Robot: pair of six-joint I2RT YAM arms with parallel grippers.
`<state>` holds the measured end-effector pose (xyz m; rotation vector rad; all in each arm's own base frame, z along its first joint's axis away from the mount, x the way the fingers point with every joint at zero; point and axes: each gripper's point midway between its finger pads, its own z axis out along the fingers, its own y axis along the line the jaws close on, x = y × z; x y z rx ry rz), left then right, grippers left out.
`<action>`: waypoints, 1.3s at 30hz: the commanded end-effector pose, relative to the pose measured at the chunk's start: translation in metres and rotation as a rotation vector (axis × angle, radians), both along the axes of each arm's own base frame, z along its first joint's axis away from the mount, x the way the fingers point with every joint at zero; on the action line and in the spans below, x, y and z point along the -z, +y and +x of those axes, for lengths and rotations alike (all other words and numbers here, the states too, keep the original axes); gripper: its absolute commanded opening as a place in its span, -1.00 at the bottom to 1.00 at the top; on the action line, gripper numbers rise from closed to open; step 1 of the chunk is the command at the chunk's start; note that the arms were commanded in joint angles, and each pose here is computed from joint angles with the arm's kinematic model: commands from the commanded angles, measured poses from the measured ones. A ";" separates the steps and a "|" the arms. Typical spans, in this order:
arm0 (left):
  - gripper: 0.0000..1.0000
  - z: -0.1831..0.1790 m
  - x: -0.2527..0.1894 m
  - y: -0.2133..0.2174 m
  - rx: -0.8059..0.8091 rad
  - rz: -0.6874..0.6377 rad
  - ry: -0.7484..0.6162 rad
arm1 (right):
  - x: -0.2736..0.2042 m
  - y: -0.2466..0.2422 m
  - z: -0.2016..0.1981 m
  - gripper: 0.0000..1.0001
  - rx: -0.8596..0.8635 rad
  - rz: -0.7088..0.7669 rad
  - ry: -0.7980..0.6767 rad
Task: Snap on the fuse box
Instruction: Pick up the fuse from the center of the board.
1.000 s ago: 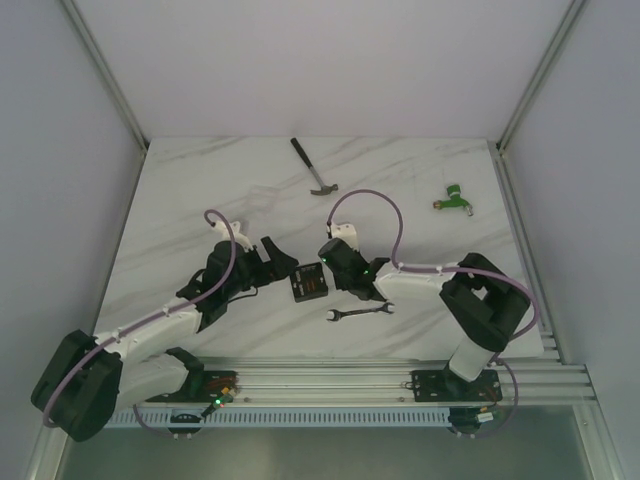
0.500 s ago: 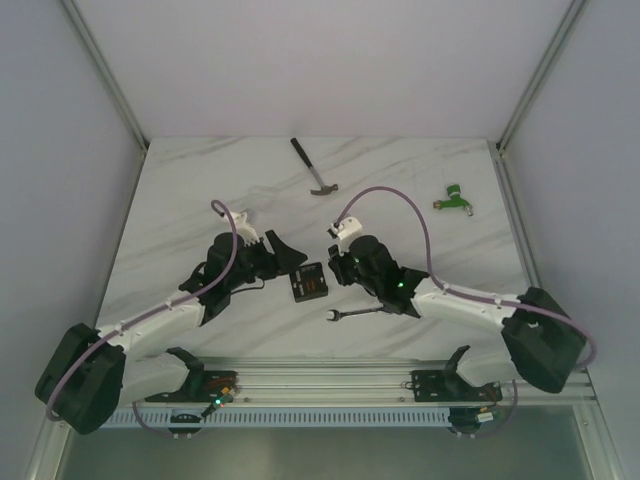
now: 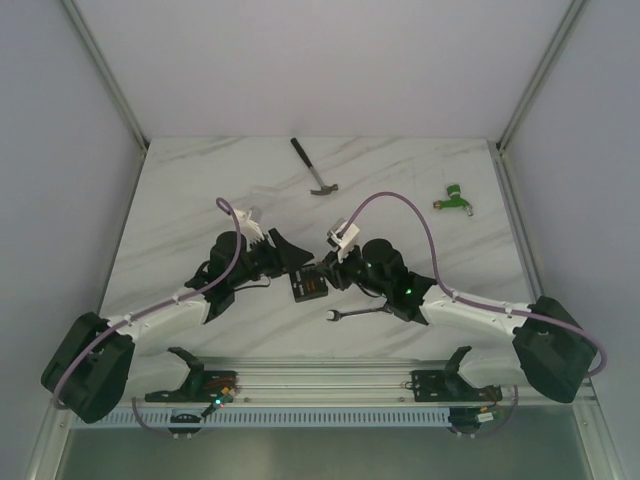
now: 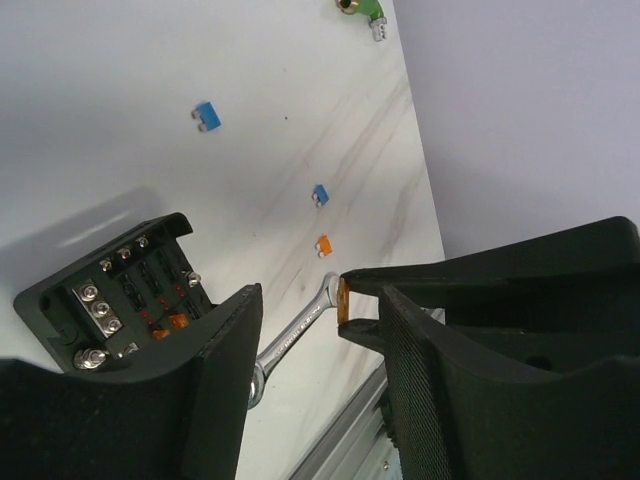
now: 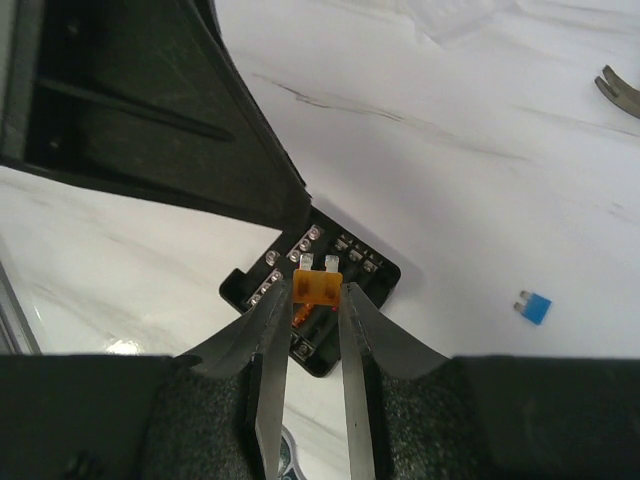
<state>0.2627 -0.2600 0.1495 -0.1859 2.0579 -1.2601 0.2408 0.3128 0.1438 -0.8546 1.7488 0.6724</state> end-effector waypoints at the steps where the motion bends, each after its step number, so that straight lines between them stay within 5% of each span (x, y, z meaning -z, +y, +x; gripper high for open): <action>1: 0.14 0.005 -0.018 -0.012 0.018 -0.050 -0.026 | -0.019 0.009 -0.004 -0.59 -0.059 0.066 -0.052; 18: -0.35 0.000 -0.017 -0.027 0.046 -0.062 -0.007 | -0.028 0.014 -0.002 -0.59 -0.053 0.110 -0.062; 28: -1.00 -0.008 -0.029 -0.033 0.068 -0.084 -0.027 | -0.038 0.012 -0.002 -0.59 -0.042 0.153 -0.078; 33: -1.00 -0.008 -0.036 -0.030 0.047 -0.098 -0.040 | -0.044 0.011 -0.003 -0.57 -0.031 0.188 -0.078; 39: -1.00 -0.003 -0.045 -0.024 -0.005 -0.119 -0.056 | -0.055 0.008 -0.004 -0.32 -0.007 0.237 -0.070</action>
